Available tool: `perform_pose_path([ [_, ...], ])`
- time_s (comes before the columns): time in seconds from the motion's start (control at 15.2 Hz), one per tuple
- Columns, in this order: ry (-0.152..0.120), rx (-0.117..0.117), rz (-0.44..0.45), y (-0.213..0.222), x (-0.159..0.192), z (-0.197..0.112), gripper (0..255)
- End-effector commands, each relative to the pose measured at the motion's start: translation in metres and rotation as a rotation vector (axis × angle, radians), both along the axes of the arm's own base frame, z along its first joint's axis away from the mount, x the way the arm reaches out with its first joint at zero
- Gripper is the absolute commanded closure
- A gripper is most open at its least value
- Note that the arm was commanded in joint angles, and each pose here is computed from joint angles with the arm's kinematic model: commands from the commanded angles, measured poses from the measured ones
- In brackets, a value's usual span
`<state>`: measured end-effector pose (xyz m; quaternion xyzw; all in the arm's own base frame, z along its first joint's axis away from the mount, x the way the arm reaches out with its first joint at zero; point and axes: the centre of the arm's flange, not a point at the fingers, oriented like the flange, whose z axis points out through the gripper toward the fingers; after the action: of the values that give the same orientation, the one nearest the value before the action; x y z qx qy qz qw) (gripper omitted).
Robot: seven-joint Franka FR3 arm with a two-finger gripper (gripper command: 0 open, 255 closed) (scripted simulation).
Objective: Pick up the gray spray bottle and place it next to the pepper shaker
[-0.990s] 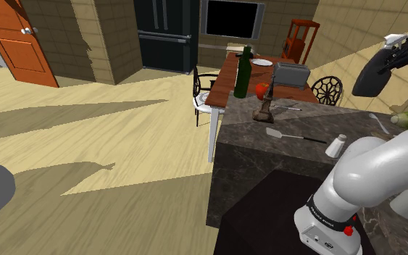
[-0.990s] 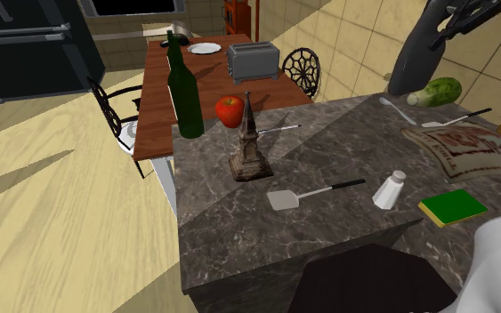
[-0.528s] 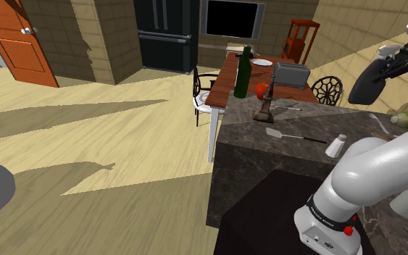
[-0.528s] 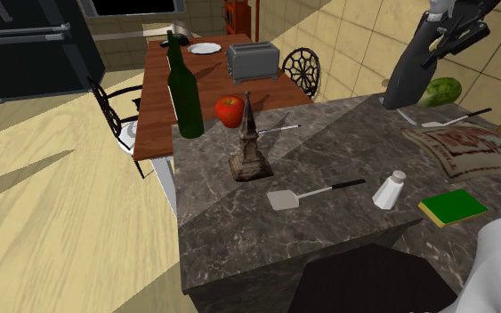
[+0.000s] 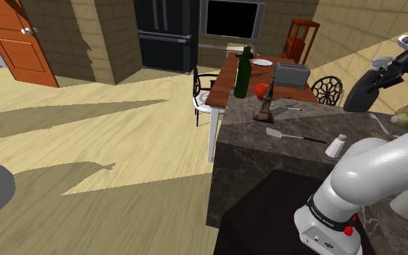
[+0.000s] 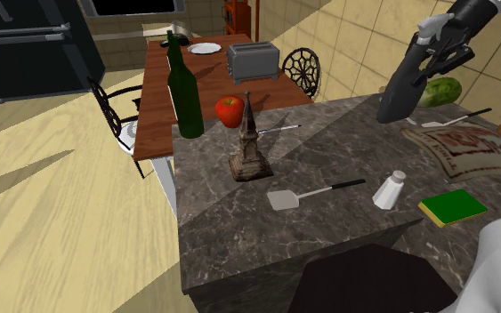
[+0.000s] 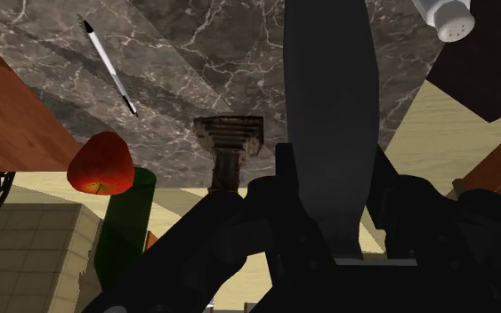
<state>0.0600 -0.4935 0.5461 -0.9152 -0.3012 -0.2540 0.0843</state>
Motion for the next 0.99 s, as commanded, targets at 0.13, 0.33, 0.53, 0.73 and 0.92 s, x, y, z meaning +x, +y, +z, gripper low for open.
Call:
perform_pose_path([
  [0.13, 0.000, 0.000, 0.000, 0.001, 0.000, -0.021, 255],
  [0.33, 0.000, 0.000, 0.000, 0.001, 0.000, -0.037, 255],
  [0.53, 0.000, 0.000, 0.000, 0.001, 0.000, -0.053, 255],
  [0.73, 0.000, 0.000, 0.000, 0.001, 0.000, -0.069, 255],
  [0.92, 0.000, 0.000, 0.000, 0.001, 0.000, -0.085, 255],
])
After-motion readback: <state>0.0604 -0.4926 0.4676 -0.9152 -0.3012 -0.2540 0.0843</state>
